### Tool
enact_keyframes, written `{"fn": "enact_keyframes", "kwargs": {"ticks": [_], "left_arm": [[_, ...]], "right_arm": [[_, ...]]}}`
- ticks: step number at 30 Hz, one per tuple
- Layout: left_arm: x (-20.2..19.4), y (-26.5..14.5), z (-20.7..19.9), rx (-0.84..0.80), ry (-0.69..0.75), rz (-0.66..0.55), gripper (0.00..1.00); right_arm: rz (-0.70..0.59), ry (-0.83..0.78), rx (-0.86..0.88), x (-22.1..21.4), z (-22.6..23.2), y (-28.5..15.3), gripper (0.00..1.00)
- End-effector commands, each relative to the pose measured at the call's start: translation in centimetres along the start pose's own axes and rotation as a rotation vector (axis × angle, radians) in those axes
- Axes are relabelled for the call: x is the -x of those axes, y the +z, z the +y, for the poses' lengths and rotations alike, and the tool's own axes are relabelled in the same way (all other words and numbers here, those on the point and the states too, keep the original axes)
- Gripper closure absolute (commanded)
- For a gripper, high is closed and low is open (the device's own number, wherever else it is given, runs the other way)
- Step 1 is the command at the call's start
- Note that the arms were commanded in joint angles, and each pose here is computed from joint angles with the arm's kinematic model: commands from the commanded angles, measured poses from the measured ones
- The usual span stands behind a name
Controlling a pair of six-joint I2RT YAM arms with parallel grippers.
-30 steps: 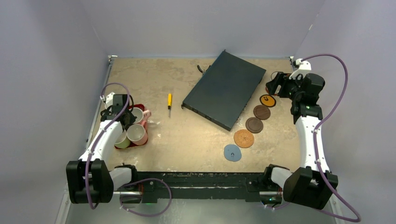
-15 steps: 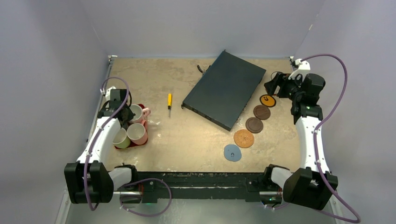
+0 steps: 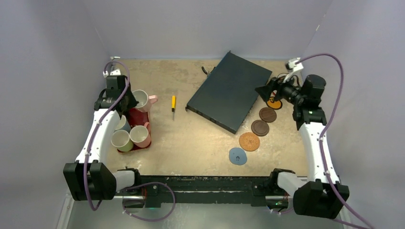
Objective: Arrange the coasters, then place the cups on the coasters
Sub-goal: Pick up the cup from the tray, then place the cup on the coaster.
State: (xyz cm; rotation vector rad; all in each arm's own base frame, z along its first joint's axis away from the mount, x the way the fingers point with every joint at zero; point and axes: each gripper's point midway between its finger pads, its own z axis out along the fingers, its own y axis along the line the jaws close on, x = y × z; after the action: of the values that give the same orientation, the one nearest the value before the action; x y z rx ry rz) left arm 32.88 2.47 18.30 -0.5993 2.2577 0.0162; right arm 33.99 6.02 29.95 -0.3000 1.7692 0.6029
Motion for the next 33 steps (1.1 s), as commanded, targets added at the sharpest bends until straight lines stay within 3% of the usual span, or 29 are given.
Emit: {"fn": "enact_keyframes", "kwargs": {"ticks": [1,7,12,26,33], "left_arm": [[3.5,-1.6,-4.4,-0.209,0.037,-0.071,1.00],[0.4,-2.1,-9.0,-0.320,0.192,0.024,1.00],[-2.5,-2.7,-10.9,-0.385,0.252,0.118,1.00],[-10.4,-3.1,-11.0,-0.429,0.397,0.323,1.00],[-11.3,-3.2,-9.4,-0.390,0.432,0.326,1.00]], "right_arm": [[-0.013,-0.171,0.134,0.7,5.8,2.4,0.23],[0.047,-0.243,0.270,-2.0,12.3,6.0,0.23],[0.228,-0.321,0.252,-7.1,15.5,8.4,0.23],[0.454,-0.415,0.403,-16.4,27.5,12.8,0.26],[0.550,-0.471,0.444,-20.5,30.8,14.0,0.29]]}}
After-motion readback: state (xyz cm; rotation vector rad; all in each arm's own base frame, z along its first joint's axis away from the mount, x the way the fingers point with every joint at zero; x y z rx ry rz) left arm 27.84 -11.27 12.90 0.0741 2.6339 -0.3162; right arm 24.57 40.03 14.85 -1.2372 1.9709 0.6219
